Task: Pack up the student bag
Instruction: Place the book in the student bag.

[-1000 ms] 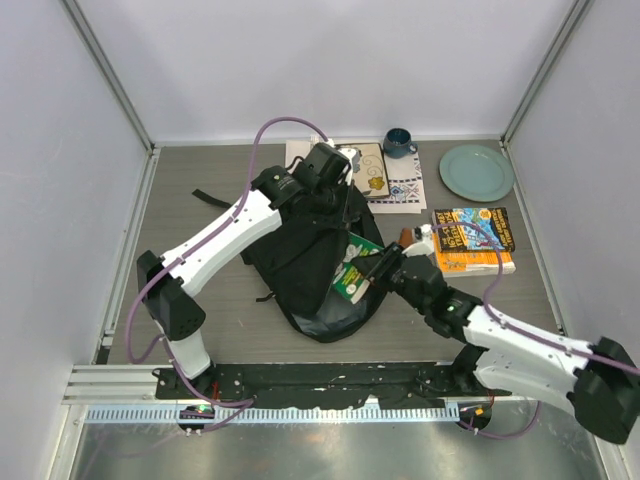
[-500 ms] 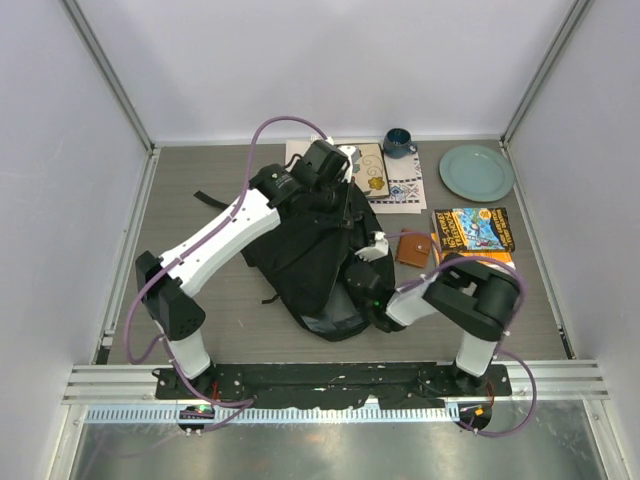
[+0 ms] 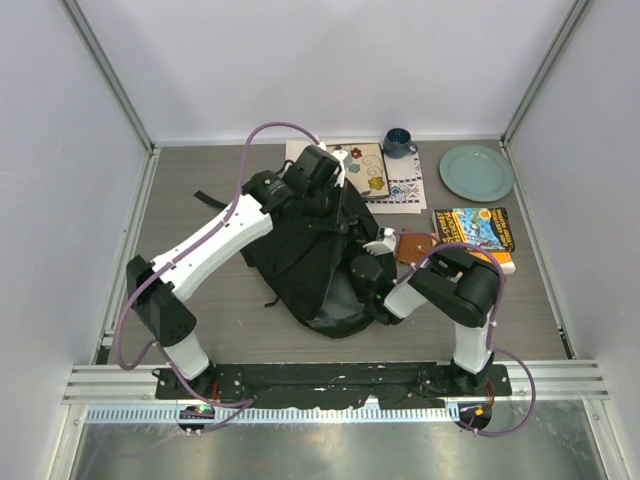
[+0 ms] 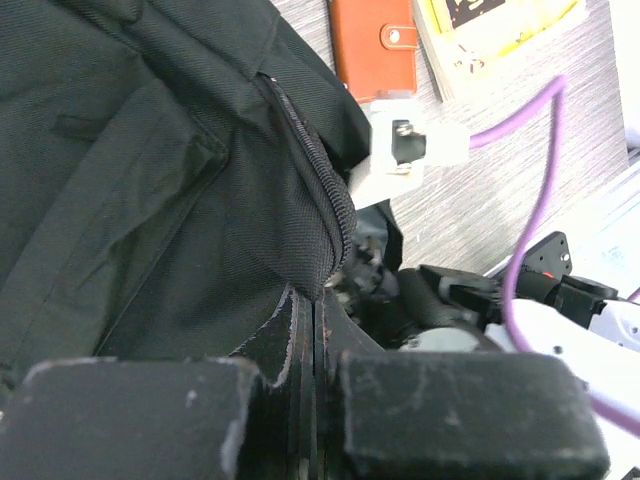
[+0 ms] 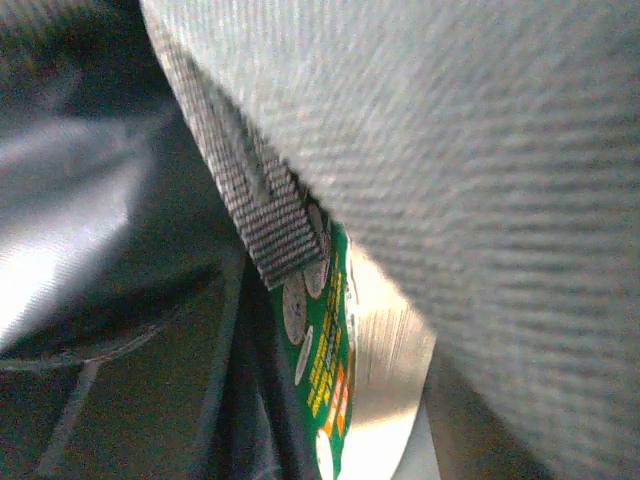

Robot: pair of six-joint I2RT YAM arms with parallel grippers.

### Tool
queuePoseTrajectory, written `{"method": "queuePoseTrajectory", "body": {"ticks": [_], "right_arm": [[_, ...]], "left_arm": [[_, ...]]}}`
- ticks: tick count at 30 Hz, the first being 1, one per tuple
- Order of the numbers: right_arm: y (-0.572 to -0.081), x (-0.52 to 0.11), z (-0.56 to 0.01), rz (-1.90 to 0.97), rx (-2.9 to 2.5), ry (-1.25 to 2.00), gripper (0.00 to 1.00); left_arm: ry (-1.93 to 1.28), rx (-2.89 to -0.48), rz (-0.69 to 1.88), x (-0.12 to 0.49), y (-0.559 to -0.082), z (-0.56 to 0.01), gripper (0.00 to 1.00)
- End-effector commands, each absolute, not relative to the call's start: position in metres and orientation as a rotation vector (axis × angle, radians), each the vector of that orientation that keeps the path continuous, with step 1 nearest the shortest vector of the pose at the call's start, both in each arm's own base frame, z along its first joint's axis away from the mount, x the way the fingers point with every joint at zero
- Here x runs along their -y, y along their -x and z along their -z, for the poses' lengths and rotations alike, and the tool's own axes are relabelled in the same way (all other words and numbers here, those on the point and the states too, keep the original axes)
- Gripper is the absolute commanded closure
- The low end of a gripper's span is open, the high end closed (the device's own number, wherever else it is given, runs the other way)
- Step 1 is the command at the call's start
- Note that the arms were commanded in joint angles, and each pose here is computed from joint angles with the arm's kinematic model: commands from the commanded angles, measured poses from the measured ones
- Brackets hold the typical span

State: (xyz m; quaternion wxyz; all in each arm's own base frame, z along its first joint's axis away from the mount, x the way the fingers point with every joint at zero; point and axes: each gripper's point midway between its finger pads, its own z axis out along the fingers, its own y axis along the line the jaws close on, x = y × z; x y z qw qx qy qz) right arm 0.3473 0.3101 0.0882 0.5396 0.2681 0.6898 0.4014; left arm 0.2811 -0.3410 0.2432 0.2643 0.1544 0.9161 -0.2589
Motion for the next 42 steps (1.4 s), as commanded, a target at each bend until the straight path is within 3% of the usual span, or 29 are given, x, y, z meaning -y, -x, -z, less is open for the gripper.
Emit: {"method": "queuePoseTrajectory", "body": {"ticks": [1, 11, 14, 20, 24, 28, 29, 32, 42], "right_arm": [[-0.339, -0.283, -0.14, -0.995, -1.534, -0.704, 0.19], [-0.291, -0.286, -0.144, -1.036, -1.813, -0.596, 0.16], [-0.279, -0.283, -0.15, -1.074, -1.835, -0.604, 0.26], [-0.274, -0.284, -0.131, -0.995, -1.947, -0.58, 0.67], [-0.271, -0.289, -0.129, -1.013, -1.967, -0.555, 0.69], [-0.26, -0.301, -0.122, -1.06, -2.048, -0.548, 0.78], [-0.256, -0.304, -0.119, -1.058, -2.072, -0.544, 0.88], [-0.241, -0.31, -0.104, -1.032, -2.146, -0.533, 0.97], [-0.233, -0.314, -0.059, -0.895, -2.253, -0.542, 1.0]], "left_arm": [[-0.371, -2.368, 0.775, 0.331, -0.28, -0.276, 1.0], [-0.331, -2.379, 0.763, 0.323, -0.29, -0.264, 1.0], [-0.331, -2.389, 0.75, 0.323, -0.292, -0.26, 1.0], [-0.335, -2.391, 0.773, 0.326, -0.29, -0.258, 1.0], [-0.338, -2.397, 0.769, 0.325, -0.289, -0.257, 1.0], [-0.344, -2.397, 0.761, 0.325, -0.29, -0.257, 1.0], [-0.345, -2.399, 0.762, 0.325, -0.291, -0.256, 1.0], [-0.346, -2.401, 0.758, 0.326, -0.292, -0.255, 1.0], [-0.376, -2.43, 0.755, 0.328, -0.29, -0.249, 1.0]]}}
